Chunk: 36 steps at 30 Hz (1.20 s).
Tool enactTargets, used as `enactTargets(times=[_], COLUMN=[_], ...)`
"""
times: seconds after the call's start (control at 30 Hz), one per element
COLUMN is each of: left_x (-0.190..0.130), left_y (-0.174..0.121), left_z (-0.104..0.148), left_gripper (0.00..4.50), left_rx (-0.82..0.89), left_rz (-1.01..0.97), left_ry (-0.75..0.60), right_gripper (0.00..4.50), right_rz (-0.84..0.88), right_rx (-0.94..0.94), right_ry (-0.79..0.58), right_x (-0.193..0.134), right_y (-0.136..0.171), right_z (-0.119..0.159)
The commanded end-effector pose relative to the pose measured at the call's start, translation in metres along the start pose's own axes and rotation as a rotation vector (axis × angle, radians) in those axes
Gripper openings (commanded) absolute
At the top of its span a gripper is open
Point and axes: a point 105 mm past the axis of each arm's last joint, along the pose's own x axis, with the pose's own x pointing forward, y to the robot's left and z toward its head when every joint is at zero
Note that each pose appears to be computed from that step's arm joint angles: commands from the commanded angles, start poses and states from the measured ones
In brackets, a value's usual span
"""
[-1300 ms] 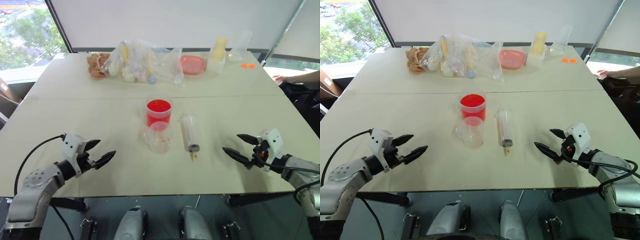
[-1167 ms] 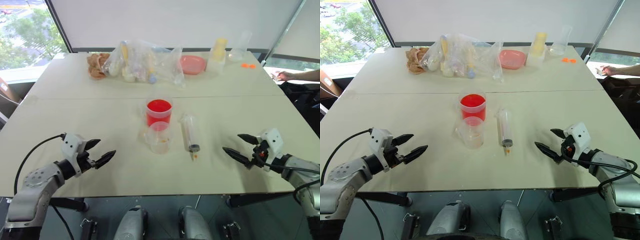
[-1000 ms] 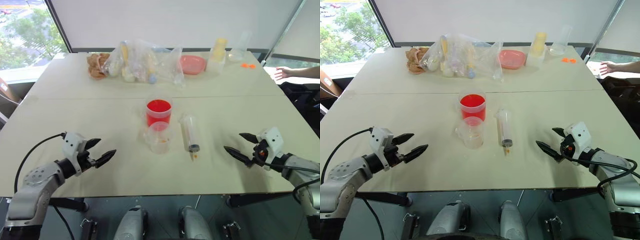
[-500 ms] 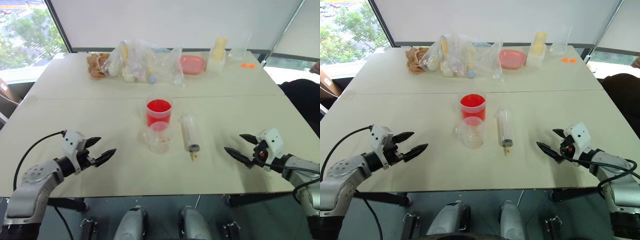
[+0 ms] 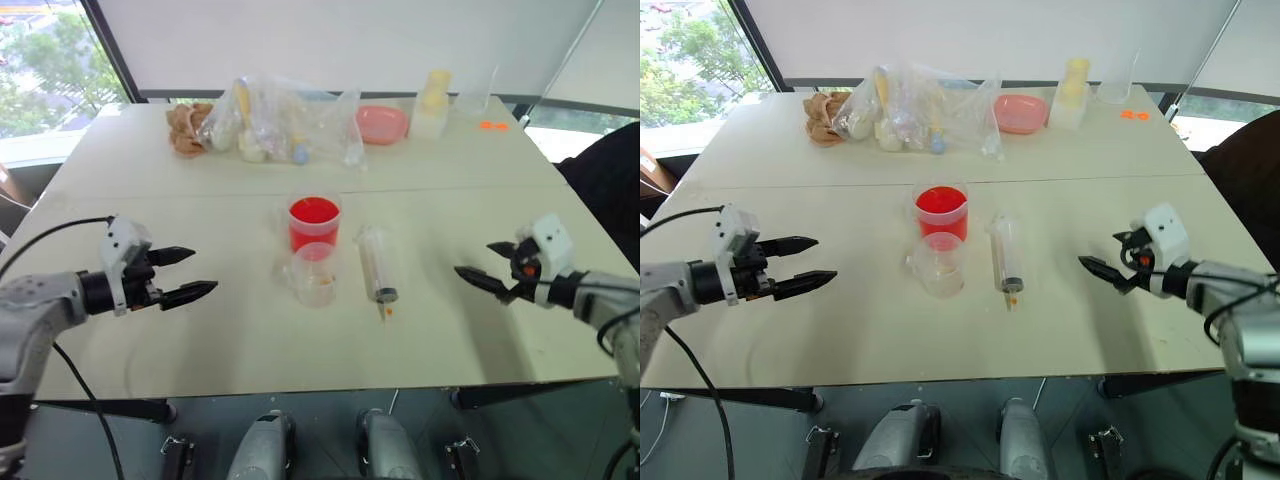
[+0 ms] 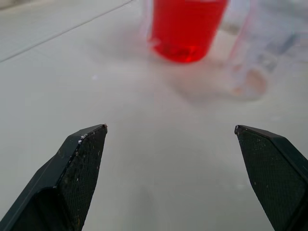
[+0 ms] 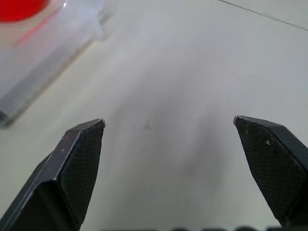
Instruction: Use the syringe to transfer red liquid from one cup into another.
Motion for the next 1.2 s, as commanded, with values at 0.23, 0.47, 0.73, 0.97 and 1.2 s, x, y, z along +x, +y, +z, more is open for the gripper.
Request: enactTargets(times=[0.23, 0.47, 0.73, 0.97, 1.2], left_x=[0.007, 0.016, 0.006, 0.0, 0.002], left_y=[-0.017, -0.017, -0.02, -0.017, -0.019], left_z=[0.034, 0.039, 0.031, 0.029, 0.024], left_gripper=[4.47, 4.47, 4.47, 4.47, 4.49], left_rx=[0.098, 0.116, 0.111, 0.108, 0.102], left_rz=[-0.221, -0.228, -0.213, -0.173, -0.15], left_ry=[0.065, 0.031, 0.049, 0.041, 0.025], right_gripper=[4.5, 4.5, 4.5, 4.5, 4.25], right_rz=[0.29, 0.332, 0.308, 0.291, 0.22], right_rx=[0.272, 0.338, 0.318, 0.306, 0.256], right_ry=[0.197, 0.322, 0.438, 0.507, 0.583], right_x=[0.03, 0.061, 0.086, 0.11, 0.138], right_y=[0.054, 0.07, 0.084, 0.092, 0.094], right_z=[0.097, 0.112, 0.102, 0.082, 0.052])
